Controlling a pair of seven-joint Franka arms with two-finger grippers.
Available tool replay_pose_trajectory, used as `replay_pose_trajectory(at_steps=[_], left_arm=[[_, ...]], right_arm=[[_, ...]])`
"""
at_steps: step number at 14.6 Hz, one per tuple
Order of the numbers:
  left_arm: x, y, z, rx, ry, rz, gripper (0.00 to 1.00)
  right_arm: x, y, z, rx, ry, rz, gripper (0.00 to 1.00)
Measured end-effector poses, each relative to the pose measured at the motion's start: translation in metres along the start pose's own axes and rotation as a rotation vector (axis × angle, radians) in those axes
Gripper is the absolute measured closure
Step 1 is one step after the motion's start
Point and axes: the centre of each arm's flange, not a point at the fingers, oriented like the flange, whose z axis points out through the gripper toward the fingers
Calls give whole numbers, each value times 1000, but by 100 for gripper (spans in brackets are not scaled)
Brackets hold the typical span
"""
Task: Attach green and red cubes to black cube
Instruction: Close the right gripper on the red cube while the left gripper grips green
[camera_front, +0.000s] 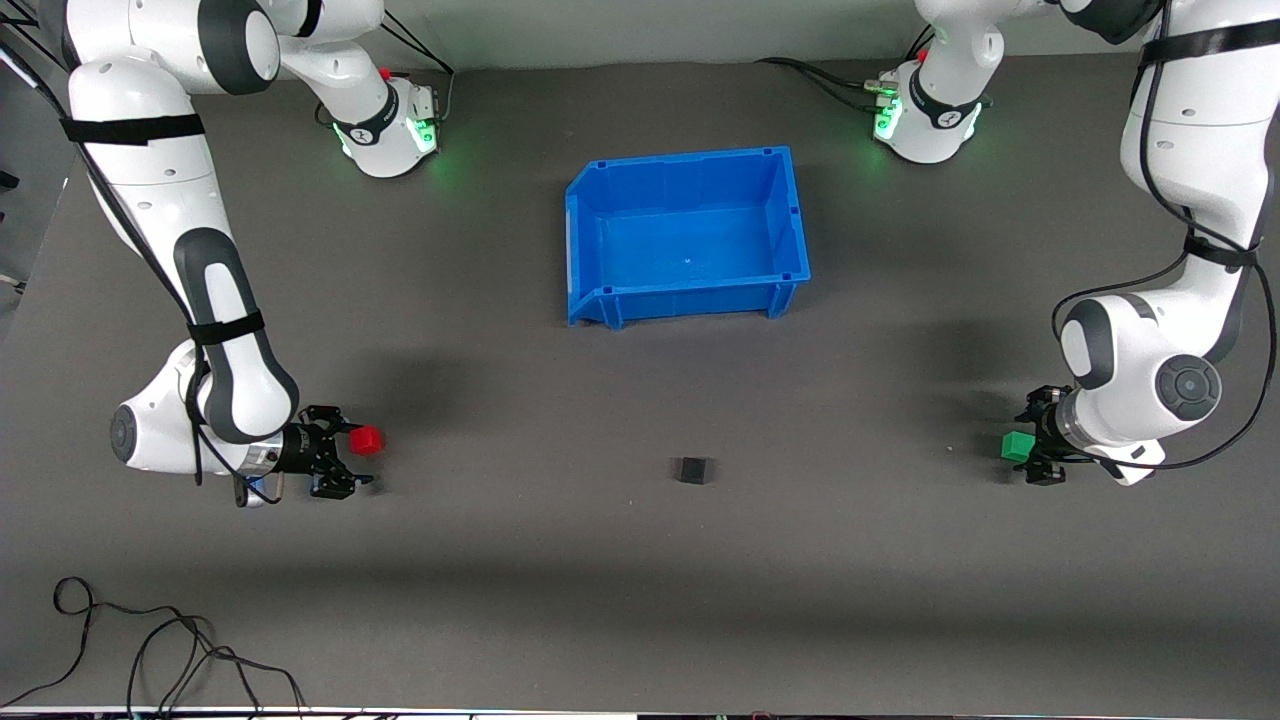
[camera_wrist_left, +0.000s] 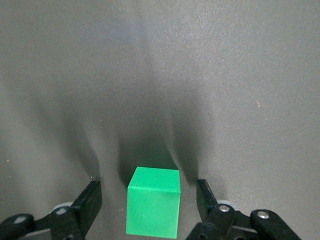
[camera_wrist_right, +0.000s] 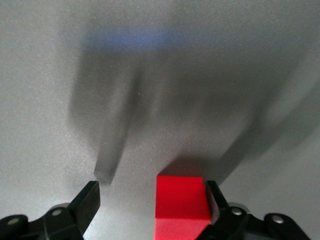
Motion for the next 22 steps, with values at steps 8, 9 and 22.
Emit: replay_pose_trajectory(at_steps=[8,9,22], left_arm=[[2,1,-1,-5,2,0,61],[2,2,-2,-8,3,0,61],[-16,39,-74,-2,-14,-93,61]], right_arm=[[-1,3,4,10,-23,24,12],[0,4,5,9,-24,26,12],[-3,3,-2,16,-25,12,60]])
